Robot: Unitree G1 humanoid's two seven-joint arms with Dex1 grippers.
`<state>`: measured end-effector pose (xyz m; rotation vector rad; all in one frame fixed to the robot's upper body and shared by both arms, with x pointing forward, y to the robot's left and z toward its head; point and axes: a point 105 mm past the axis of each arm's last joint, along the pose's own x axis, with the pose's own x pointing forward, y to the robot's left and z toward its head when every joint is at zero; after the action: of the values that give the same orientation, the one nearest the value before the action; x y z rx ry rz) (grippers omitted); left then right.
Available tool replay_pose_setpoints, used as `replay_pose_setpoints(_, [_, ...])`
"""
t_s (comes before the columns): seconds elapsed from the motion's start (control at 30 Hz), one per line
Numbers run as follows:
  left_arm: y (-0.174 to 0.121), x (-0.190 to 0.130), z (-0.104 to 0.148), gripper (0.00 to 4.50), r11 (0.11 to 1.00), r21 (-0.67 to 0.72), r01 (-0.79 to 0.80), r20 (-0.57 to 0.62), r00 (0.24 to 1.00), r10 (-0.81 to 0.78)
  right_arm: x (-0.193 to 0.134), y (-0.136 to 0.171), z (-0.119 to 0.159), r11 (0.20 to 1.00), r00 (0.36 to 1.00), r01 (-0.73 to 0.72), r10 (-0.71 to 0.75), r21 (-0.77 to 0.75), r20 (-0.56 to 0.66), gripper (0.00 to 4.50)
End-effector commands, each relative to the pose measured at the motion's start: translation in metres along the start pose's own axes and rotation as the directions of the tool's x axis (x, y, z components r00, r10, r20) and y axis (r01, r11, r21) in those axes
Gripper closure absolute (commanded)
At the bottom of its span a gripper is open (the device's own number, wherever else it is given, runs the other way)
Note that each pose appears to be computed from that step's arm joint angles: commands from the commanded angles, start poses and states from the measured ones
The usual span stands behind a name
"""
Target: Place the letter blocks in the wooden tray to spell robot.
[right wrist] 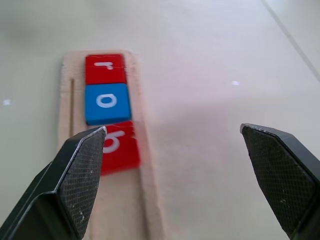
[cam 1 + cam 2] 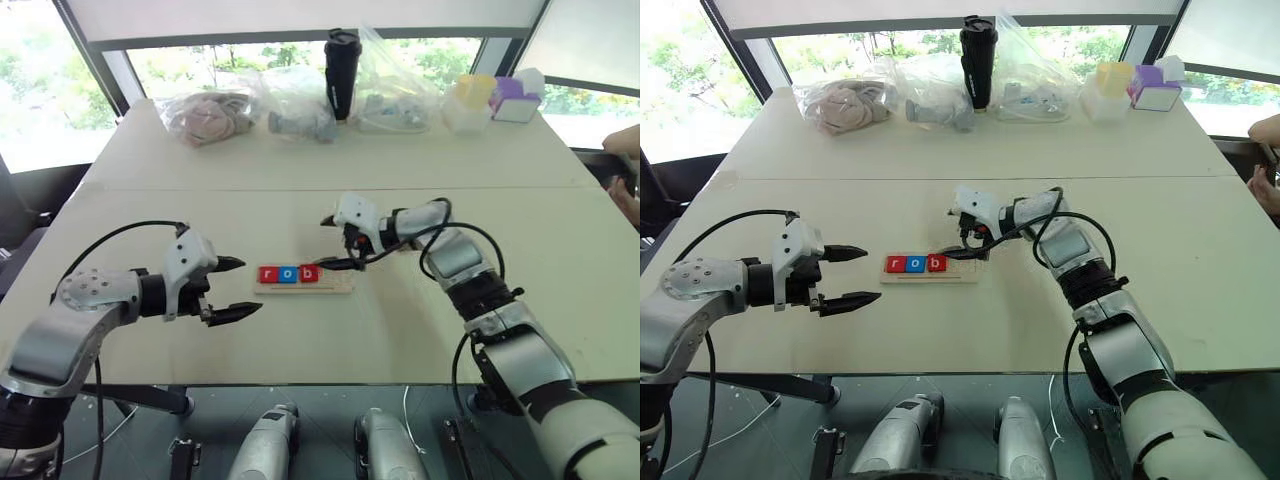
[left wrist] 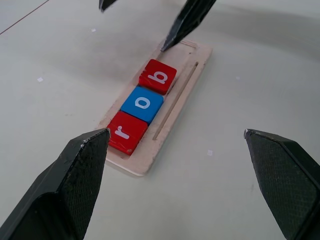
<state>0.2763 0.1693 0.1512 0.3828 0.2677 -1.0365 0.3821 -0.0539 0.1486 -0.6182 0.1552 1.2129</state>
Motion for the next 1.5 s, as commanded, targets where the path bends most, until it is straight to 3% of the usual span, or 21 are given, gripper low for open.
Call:
replay_pose_setpoints(0.03, [0.005, -0.003, 0.010, 0.00, 0.999, 0.035, -0.020, 0.018, 1.000, 0.019, -0.006, -0.004, 0.000, 0.997, 0.998, 0.057, -0.057, -0.046, -0.005, 0.05])
replay_pose_setpoints(0.7, [0.008, -0.001, 0.012, 0.00, 0.999, 0.039, -0.030, 0.028, 0.999, 0.029, 0.013, 0.002, -0.015, 0.998, 0.998, 0.043, -0.045, -0.046, -0.043, 0.05])
replay_pose_setpoints(1.17, [0.012, 0.000, 0.005, 0.00, 0.999, 0.037, -0.036, 0.032, 0.999, 0.035, 0.022, 0.011, -0.003, 0.999, 1.000, 0.002, -0.001, -0.039, 0.011, 0.05])
replay_pose_setpoints(1.5, [0.012, 0.000, 0.003, 0.00, 0.999, 0.037, -0.037, 0.034, 0.999, 0.036, 0.009, -0.011, -0.002, 0.993, 0.996, 0.086, -0.087, -0.078, -0.008, 0.05])
